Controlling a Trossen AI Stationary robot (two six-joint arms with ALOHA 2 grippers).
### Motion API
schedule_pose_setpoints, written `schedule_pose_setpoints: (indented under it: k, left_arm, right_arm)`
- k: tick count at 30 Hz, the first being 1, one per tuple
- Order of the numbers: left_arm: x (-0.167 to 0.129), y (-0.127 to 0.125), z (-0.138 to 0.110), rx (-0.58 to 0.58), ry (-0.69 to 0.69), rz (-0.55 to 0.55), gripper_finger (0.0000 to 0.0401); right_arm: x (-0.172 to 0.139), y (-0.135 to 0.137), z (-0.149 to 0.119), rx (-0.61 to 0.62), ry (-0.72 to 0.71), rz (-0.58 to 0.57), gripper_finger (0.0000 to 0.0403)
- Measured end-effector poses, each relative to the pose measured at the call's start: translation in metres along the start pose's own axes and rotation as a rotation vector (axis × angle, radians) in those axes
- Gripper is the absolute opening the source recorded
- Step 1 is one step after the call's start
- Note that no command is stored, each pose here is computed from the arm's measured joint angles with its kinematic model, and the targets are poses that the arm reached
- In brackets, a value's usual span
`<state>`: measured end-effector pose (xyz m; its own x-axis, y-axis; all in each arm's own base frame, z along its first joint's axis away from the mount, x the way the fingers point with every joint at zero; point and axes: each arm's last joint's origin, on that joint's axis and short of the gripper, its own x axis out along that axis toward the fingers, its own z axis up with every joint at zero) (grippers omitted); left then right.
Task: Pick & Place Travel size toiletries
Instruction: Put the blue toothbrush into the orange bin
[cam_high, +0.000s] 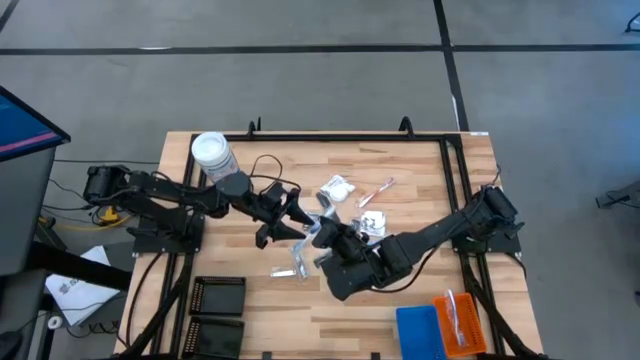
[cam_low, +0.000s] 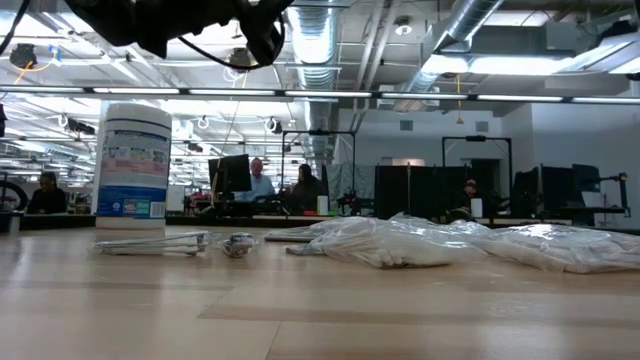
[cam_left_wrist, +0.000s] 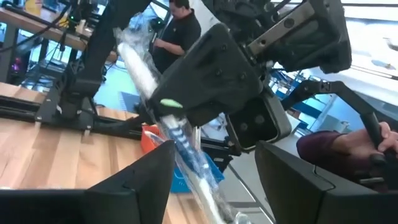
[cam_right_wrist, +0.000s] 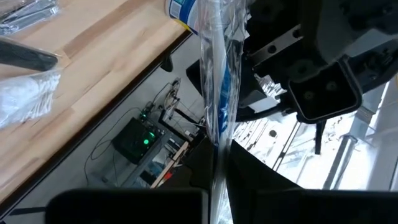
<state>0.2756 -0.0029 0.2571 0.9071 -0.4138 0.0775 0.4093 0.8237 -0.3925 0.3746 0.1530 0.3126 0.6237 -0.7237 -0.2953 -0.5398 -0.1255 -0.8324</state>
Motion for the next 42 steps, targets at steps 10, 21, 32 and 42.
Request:
schedule_pose_setpoints:
  k: [10, 21, 32, 42]
  left_arm:
    - [-0.002, 0.005, -0.001, -0.02, 0.027, 0.027, 0.0214]
    - [0.003, 0.012, -0.006, -0.073, 0.062, 0.044, 0.0212]
    - [0.002, 0.01, -0.003, -0.089, 0.05, 0.043, 0.0042]
    - [0.002, 0.008, 0.001, -0.044, 0.023, 0.017, 0.001]
  right_arm:
    - [0.003, -0.002, -0.001, 0.02, 0.01, -0.005, 0.0014]
    - [0.007, -0.004, -0.002, 0.05, 0.015, -0.011, 0.0015]
    - [0.009, -0.004, -0.003, 0.06, 0.019, -0.008, 0.002]
    - [-0.004, -0.02, 0.003, 0.567, 0.081, -0.148, 0.0111]
